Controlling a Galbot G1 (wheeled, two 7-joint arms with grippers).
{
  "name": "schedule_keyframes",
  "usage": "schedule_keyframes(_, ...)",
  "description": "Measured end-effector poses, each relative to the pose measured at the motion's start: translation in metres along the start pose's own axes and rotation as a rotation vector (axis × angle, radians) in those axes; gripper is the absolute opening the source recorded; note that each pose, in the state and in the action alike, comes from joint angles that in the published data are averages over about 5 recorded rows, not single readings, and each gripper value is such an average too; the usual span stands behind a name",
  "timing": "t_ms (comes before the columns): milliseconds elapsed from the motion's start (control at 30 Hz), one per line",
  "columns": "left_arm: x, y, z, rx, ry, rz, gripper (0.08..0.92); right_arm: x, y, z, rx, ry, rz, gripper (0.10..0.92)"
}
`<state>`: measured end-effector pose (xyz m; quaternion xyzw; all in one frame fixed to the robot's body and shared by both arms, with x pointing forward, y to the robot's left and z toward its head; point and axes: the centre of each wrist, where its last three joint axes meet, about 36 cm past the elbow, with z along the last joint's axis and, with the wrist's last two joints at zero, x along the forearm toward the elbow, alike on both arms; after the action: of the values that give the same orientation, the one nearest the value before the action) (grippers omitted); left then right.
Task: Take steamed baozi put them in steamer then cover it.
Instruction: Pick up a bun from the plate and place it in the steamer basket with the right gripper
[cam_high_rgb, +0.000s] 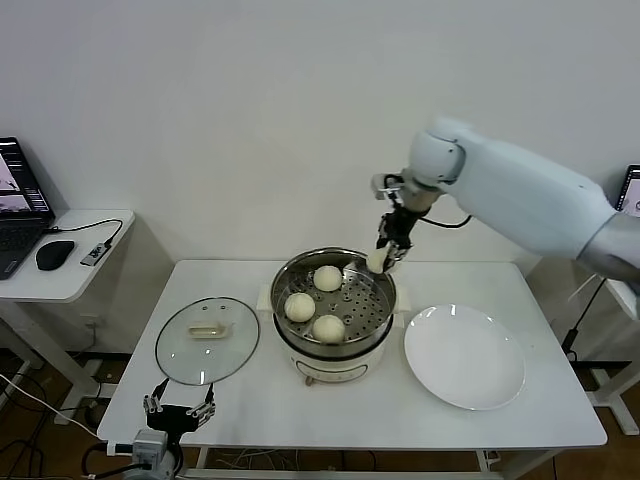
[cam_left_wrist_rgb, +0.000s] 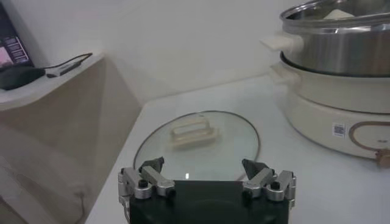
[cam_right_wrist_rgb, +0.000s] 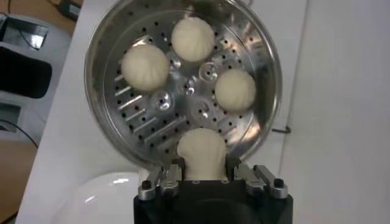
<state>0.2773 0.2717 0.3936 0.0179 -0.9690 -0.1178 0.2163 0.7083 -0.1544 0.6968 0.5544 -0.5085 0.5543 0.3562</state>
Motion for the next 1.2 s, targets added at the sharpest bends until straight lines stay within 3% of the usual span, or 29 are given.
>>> schedule_keyframes(1000,-0.006,-0.003,0.003,0.009,0.009,0.013,0.823,-0.099,0.004,-0.022,0.016,0.071,-0.079,0.434)
schedule_keyframes(1200,-0.005,-0.004,0.003,0.009,0.009,0.014,0.823,-0.103,0.004,-0.023,0.017,0.067,-0.076,0.531)
